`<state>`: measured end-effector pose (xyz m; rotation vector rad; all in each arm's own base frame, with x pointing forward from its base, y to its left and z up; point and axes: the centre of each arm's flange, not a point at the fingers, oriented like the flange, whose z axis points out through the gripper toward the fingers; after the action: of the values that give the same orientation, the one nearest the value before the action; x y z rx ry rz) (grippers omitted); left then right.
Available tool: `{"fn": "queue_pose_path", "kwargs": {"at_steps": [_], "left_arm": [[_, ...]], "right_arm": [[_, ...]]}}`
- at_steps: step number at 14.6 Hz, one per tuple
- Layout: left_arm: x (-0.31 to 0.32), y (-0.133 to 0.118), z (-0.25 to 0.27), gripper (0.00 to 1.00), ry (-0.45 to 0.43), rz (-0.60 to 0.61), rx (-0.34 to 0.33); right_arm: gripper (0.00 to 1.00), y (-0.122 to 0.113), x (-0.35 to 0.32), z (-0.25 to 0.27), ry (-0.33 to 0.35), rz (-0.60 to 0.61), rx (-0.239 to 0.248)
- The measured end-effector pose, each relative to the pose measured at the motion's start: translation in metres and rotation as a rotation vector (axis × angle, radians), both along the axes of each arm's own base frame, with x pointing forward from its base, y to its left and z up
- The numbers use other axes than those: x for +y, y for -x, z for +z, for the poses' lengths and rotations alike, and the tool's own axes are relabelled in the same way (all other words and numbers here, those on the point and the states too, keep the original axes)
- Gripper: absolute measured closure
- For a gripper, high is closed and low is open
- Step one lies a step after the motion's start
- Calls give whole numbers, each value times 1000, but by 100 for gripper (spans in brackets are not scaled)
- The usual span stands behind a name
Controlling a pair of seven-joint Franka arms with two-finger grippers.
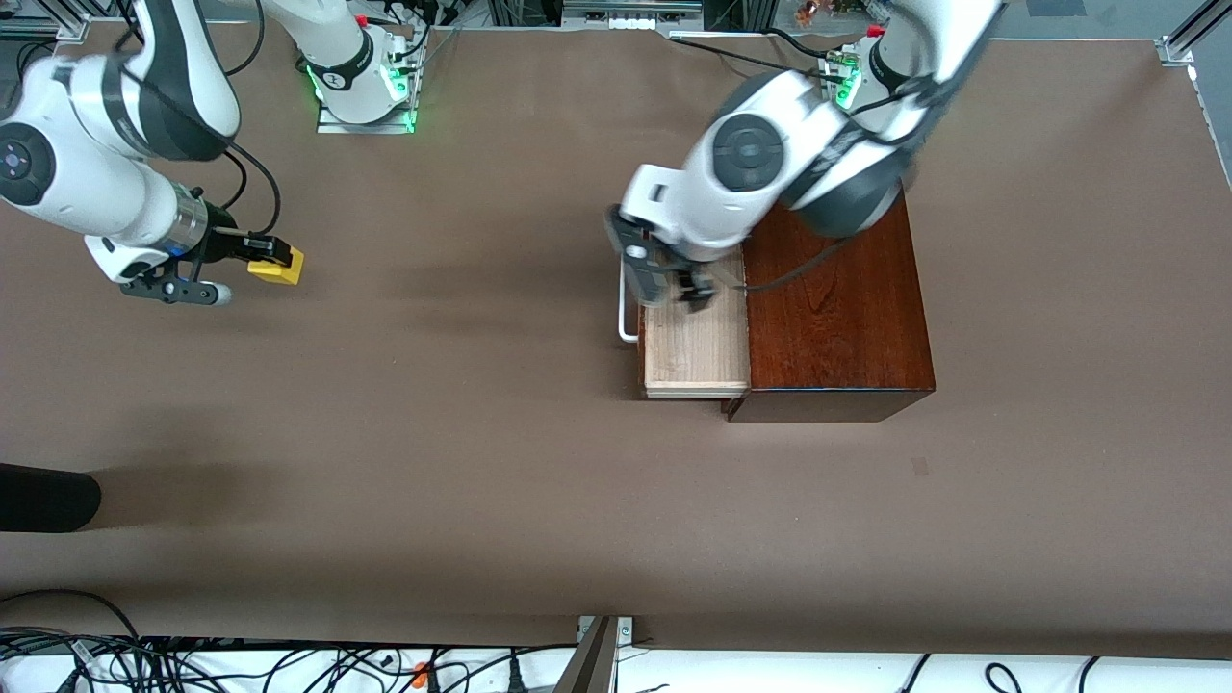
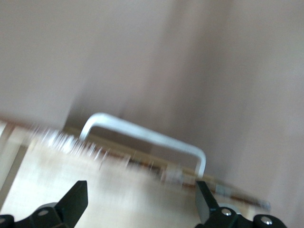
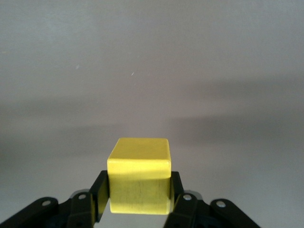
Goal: Open drawer, take yellow block, close drawer
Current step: 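Push the drawer shut with the left gripper while the right gripper carries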
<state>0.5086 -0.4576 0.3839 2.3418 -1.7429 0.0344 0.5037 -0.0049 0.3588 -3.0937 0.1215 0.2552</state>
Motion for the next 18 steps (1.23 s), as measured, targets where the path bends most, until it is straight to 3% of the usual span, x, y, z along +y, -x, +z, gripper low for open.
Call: {"fn": "queue_pose_path", "kwargs": {"at_steps": [2,5,9,14,18], "left_arm": [[-30,11,-12,0,53,-146,-83],[-46,15,-23,0,88,-315,-160],[-47,15,-63,0,40,-396,-154],[-53,20,-104,0,10,-450,-150],[-51,17,-103,0,2,-448,-148]], "right_arm": [[45,10,-3,-35,12,20,-52],[45,19,-1,-75,51,33,-83],[45,17,2,-108,73,25,-81],[45,21,16,-130,-3,4,-59],[45,22,18,-138,-10,2,-45]]}}
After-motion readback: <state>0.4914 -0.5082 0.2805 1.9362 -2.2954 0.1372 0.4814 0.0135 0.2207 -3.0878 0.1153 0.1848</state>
